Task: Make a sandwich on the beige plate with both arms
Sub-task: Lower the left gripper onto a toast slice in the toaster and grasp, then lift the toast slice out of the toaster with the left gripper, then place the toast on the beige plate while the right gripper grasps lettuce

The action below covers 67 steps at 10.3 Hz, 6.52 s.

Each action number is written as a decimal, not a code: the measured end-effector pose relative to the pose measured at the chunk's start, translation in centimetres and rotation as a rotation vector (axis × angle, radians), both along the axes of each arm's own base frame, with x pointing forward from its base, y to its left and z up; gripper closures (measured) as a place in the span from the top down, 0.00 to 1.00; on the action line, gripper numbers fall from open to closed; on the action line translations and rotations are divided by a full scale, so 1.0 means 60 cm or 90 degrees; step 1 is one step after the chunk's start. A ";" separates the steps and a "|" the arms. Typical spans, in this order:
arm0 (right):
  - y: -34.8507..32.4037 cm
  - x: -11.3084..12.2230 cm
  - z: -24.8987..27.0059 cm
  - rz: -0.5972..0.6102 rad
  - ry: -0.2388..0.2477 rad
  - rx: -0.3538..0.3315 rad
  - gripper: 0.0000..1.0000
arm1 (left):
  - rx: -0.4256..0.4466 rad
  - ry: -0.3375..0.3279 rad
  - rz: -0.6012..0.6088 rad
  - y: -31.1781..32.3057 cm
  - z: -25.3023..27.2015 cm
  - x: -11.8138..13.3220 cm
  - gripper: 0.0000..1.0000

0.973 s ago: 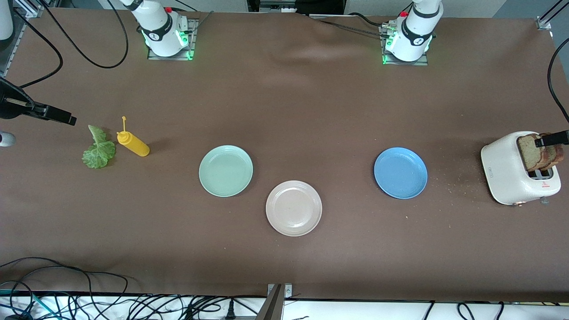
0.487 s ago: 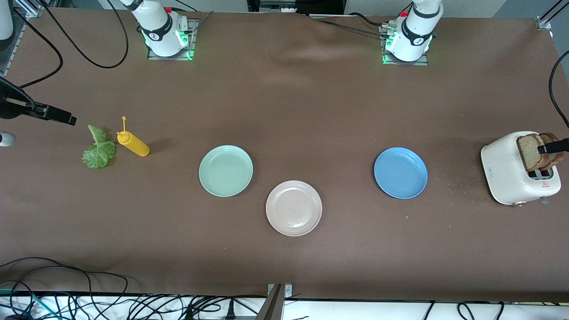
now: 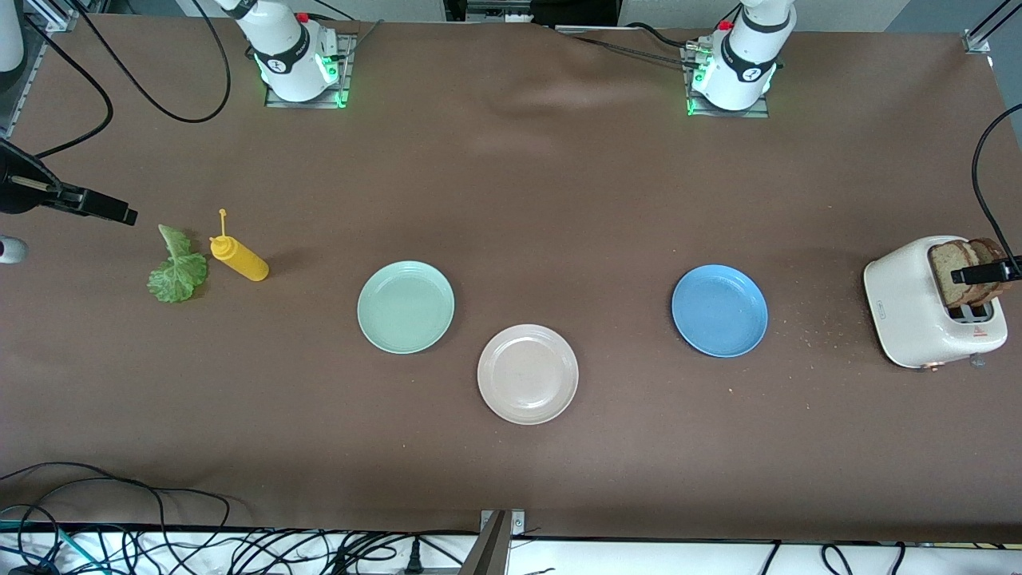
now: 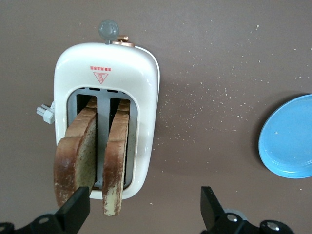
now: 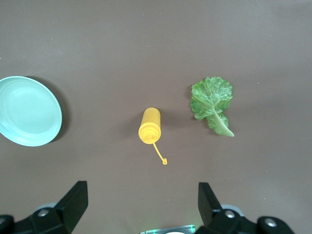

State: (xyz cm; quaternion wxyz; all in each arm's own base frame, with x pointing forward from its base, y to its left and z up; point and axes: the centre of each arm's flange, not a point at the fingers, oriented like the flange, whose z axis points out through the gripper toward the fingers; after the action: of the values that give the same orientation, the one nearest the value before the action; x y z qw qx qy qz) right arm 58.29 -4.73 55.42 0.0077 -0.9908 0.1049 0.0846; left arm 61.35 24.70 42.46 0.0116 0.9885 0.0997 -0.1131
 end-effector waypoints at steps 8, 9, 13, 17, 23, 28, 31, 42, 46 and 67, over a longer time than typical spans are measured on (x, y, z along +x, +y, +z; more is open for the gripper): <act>0.000 0.000 0.000 0.000 0.000 0.000 1.00 | 0.036 -0.025 -0.008 0.005 -0.045 -0.037 1.00; 0.000 0.000 0.000 0.000 0.000 0.000 1.00 | 0.038 -0.029 -0.006 0.007 -0.051 -0.040 0.97; 0.000 0.000 0.000 0.000 0.000 0.000 1.00 | 0.041 -0.039 -0.005 0.007 -0.071 -0.057 0.81; 0.000 0.000 0.000 0.000 0.000 0.000 1.00 | 0.043 -0.043 -0.005 0.011 -0.064 -0.060 0.44; 0.000 -0.002 -0.001 0.000 0.005 0.000 1.00 | 0.051 -0.073 -0.020 0.053 -0.051 -0.075 0.12; 0.000 -0.003 -0.002 0.000 0.011 0.001 1.00 | 0.051 -0.085 -0.021 0.046 0.014 -0.056 0.08; 0.000 -0.004 -0.002 0.000 0.012 0.001 1.00 | 0.007 -0.088 -0.007 0.031 0.087 -0.039 0.08; -0.084 0.002 -0.052 -0.007 0.047 -0.001 1.00 | -0.517 -0.071 -0.051 -0.420 -0.009 0.096 0.08; -0.102 0.015 -0.116 0.057 0.087 -0.030 1.00 | -0.618 -0.067 -0.029 -0.601 -0.092 0.128 0.08; -0.256 -0.134 -0.581 0.289 0.030 -0.019 0.95 | -0.646 -0.117 0.086 -0.928 -0.334 0.134 0.08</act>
State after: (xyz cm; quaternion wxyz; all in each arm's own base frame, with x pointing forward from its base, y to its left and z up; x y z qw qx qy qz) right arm 50.24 -20.12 20.58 -0.0287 -0.9868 -0.1195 0.1057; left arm 69.40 -30.98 22.41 0.5052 0.8558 0.0943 -0.0590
